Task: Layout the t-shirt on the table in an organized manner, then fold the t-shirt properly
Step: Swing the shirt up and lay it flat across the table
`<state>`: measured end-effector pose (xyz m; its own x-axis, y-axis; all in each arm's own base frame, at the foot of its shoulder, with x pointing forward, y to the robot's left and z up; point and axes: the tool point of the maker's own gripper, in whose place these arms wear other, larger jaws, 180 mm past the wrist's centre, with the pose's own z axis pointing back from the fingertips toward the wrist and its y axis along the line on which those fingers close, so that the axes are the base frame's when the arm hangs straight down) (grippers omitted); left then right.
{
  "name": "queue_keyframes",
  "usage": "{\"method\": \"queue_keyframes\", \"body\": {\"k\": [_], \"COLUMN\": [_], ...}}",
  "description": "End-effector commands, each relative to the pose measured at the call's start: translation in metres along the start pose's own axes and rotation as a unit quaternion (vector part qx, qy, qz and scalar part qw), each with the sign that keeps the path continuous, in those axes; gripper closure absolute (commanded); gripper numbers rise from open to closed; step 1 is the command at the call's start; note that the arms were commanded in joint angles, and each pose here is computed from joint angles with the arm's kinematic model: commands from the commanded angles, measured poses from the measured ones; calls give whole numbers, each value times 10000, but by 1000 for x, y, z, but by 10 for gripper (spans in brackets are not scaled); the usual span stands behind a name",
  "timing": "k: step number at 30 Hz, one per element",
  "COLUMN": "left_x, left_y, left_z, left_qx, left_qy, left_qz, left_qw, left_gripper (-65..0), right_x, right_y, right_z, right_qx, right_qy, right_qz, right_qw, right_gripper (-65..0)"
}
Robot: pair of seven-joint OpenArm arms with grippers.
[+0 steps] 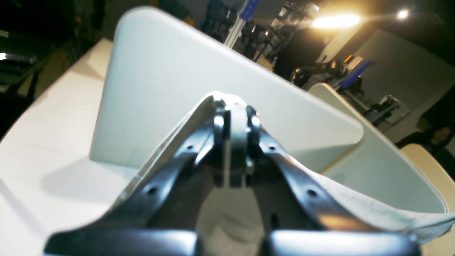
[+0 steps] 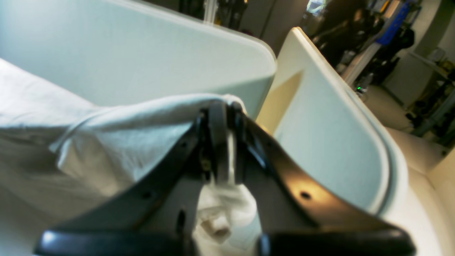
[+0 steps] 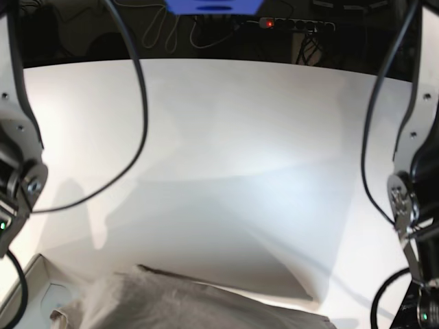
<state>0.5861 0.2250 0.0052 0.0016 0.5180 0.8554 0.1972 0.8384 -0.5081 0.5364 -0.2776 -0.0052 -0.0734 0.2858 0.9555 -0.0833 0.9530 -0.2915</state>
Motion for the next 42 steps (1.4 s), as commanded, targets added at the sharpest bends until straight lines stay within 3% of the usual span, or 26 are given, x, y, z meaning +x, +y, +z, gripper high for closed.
{"method": "queue_keyframes", "body": {"k": [1, 5, 10, 14, 20, 27, 32, 36, 42], "left_x": [21, -17, -88, -144, -223, -273, -265, -257, -254], "left_y": [-9, 24, 63, 104, 151, 196, 213, 214, 211], "left_z": [5, 35, 73, 124, 225, 327, 356, 355, 344], "left_qx": [-153, -17, 242, 625, 1354, 2355, 2687, 2687, 2603], "left_qy": [-296, -98, 503, 937, 1645, 1897, 1799, 1699, 1630], "left_qz": [-64, 90, 337, 665, 965, 1511, 1515, 1484, 1494], "left_qw": [9994, 9999, 9979, 9914, 9723, 9411, 9341, 9364, 9399], "left_gripper": [0, 0, 0, 0, 0, 0, 0, 0, 0], "right_x": [4, -49, -105, -147, -205, -266, -257, -252, -311], "right_y": [-4, 30, 83, 106, 122, 147, 136, 138, 173], "right_z": [10, 44, 85, 126, 192, 263, 264, 232, 213], "right_qx": [-77, 31, 363, 458, 414, 574, 484, 576, 1244], "right_qy": [-140, 213, 609, 1030, 1792, 2785, 2714, 2515, 3092], "right_qz": [103, 470, 552, 500, 316, 35, 226, 164, -268], "right_qw": [9998, 9987, 9960, 9924, 9824, 9587, 9610, 9660, 9425], "right_gripper": [0, 0, 0, 0, 0, 0, 0, 0, 0]}}
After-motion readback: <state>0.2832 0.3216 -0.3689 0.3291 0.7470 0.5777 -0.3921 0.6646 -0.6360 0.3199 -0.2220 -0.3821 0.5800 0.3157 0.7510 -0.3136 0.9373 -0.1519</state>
